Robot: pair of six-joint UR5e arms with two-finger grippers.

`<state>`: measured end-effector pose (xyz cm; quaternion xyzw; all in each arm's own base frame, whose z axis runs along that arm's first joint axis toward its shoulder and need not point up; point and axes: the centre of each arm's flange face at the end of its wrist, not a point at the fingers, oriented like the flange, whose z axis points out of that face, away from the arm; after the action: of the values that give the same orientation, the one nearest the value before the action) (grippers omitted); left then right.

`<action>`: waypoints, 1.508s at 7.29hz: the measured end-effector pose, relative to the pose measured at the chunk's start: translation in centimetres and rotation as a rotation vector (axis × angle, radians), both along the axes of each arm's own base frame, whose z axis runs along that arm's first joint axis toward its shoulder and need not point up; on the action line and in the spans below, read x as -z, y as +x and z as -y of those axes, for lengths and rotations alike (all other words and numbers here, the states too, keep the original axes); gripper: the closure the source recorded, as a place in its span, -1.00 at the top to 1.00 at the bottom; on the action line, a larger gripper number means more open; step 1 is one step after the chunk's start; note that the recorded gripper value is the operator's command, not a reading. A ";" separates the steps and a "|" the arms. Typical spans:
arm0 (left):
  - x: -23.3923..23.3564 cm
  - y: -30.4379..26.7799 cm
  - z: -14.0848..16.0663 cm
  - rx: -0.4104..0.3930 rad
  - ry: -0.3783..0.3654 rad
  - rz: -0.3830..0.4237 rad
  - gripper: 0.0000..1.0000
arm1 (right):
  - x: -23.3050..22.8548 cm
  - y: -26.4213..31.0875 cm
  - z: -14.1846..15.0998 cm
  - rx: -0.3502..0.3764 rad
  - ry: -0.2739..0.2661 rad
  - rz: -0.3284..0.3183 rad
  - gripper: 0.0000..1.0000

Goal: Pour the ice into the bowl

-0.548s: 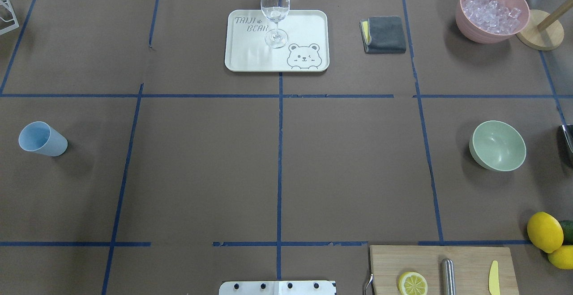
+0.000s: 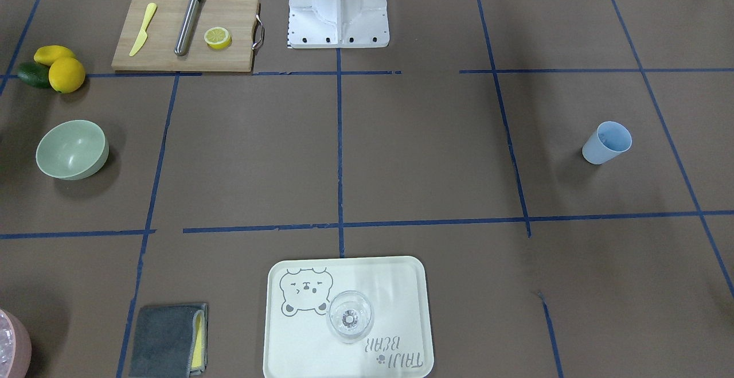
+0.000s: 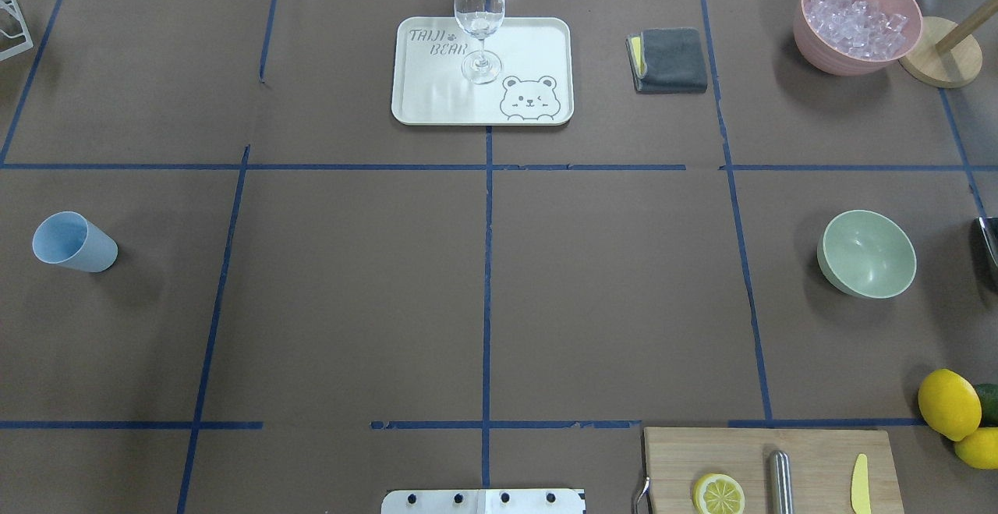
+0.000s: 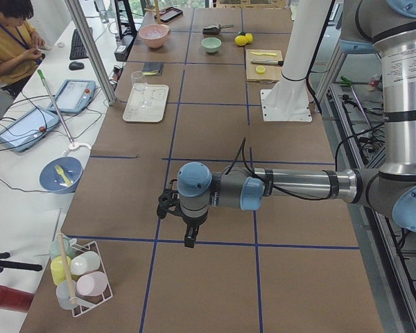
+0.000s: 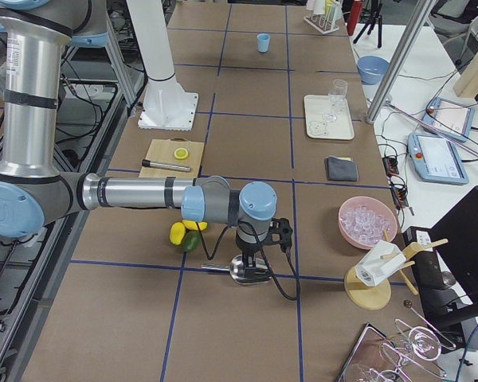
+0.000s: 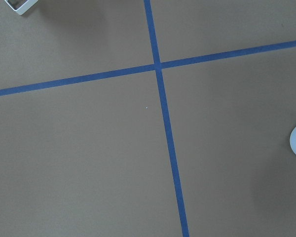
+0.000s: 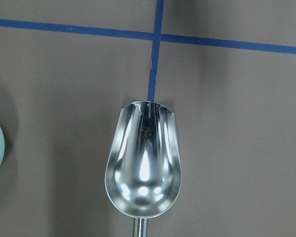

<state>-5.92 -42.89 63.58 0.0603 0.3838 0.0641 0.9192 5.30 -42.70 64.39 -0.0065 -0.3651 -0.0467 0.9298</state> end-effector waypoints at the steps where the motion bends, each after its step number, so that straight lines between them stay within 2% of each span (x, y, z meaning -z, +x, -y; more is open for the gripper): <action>1: 0.1 0.0 -0.1 0.000 0.001 -0.003 1.00 | 0.5 0.0 0.2 0.000 0.013 0.000 1.00; 2: 0.1 0.0 -0.1 0.000 0.001 -0.004 1.00 | 1.4 0.0 0.8 -0.001 0.054 0.002 1.00; 4: 0.2 0.0 -0.1 0.000 0.003 -0.005 1.00 | 3.4 -0.3 1.9 0.002 0.205 0.016 1.00; 6: 0.3 0.0 0.0 0.000 0.008 -0.007 1.00 | 6.0 -1.6 2.7 0.028 0.385 0.053 1.00; 7: 0.4 0.0 0.1 -0.001 0.013 -0.007 1.00 | 7.3 -3.4 3.0 0.053 0.442 0.085 1.00; 9: 0.5 0.0 0.1 -0.002 0.019 -0.007 1.00 | 10.2 -8.3 2.8 0.059 0.456 0.148 1.00; 11: 0.5 0.1 0.1 -0.002 0.021 -0.007 1.00 | 10.7 -13.7 1.9 0.050 0.379 0.191 1.00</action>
<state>-5.87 -42.96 63.12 0.0698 0.3863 0.0690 0.9171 -8.44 -44.64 53.72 0.1638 -0.4359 -0.1378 0.8742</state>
